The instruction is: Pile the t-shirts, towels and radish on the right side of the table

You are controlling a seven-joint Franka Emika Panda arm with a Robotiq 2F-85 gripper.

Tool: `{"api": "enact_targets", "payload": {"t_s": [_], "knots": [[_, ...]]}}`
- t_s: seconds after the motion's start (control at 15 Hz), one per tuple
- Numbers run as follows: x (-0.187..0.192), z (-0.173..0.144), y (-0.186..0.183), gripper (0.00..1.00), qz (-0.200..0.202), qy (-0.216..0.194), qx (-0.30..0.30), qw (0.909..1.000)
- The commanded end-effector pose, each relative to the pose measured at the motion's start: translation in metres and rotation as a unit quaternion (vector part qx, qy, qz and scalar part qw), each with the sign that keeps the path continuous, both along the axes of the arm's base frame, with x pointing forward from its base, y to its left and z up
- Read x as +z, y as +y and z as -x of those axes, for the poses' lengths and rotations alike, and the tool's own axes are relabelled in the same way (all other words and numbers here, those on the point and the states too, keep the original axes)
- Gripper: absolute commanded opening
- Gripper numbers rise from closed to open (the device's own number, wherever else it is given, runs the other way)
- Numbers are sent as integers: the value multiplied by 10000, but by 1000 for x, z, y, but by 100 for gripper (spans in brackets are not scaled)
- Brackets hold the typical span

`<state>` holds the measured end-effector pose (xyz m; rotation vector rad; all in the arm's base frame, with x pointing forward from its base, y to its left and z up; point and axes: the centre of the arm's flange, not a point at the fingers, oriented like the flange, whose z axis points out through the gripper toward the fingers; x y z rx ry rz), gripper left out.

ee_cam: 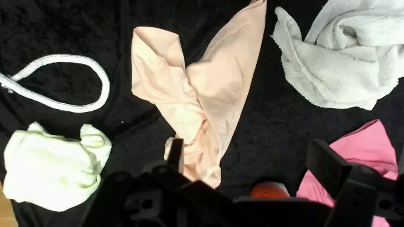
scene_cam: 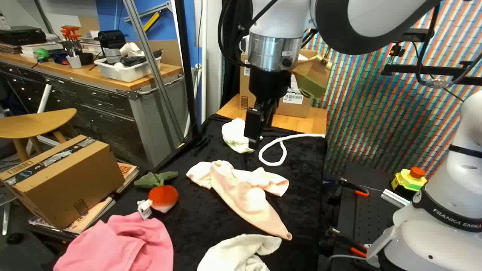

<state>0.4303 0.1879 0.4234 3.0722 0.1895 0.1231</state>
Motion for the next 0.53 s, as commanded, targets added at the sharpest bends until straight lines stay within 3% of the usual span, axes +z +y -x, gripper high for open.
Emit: {"api": "enact_targets", "payload": {"t_s": [0.0, 0.47], "knots": [[2, -1, 1, 100, -8, -21, 2, 10000], [0, -26, 36, 100, 254, -29, 418, 9988]]}}
